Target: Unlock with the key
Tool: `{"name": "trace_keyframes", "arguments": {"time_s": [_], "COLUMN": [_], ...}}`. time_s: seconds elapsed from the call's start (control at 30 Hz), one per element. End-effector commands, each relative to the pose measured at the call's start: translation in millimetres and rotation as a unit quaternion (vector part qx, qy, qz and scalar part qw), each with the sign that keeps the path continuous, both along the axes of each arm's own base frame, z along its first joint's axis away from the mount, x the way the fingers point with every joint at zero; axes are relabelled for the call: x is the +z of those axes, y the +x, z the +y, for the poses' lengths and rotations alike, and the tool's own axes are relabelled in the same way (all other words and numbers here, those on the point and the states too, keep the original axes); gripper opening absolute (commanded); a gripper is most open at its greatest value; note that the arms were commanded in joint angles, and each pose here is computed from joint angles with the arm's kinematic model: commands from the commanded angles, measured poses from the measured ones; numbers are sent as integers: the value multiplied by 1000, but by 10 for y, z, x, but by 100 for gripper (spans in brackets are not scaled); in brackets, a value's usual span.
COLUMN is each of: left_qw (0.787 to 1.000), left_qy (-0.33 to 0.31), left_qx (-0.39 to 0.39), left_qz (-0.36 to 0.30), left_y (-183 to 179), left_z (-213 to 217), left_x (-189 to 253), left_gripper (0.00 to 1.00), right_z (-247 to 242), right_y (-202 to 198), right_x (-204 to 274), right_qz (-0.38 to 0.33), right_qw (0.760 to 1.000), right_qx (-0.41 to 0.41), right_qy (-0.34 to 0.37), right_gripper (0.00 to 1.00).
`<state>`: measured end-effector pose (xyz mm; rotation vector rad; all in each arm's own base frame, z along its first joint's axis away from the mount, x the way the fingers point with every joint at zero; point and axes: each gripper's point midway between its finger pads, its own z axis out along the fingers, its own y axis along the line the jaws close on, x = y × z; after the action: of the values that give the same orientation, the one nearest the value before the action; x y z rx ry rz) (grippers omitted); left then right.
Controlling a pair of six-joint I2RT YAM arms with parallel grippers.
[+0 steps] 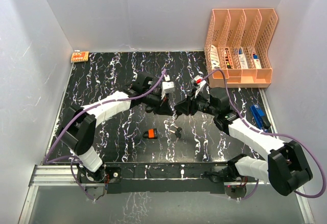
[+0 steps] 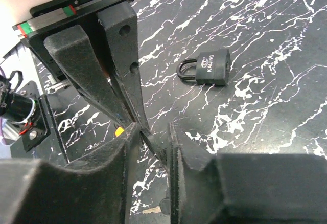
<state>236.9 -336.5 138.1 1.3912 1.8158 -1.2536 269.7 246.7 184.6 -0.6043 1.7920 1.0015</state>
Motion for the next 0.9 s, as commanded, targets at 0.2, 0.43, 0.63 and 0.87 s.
{"name": "trace_keyframes", "arguments": {"time_s": [0.2,0.43,0.63,0.87], "left_qw": [999,998,989,915], "left_qy": [-29,-50,-54,-83], "left_qx": [-23,20,132,389], "left_qz": [-15,-29,-45,-75], "left_y": [9,141,458,925], "left_z": [-56,-14,234,883], "left_x": [230,300,342,382], "left_gripper": [0,38,70,98], "right_z": [43,23,-131,-223], "right_y": [53,72,254,379], "right_x": [120,115,93,8], "right_qz": [-30,-31,-20,7], "right_qw": [999,999,997,992], "right_qx": [10,1,-77,-125], "right_qy": [8,7,1,-3], "right_gripper": [3,0,0,0]}}
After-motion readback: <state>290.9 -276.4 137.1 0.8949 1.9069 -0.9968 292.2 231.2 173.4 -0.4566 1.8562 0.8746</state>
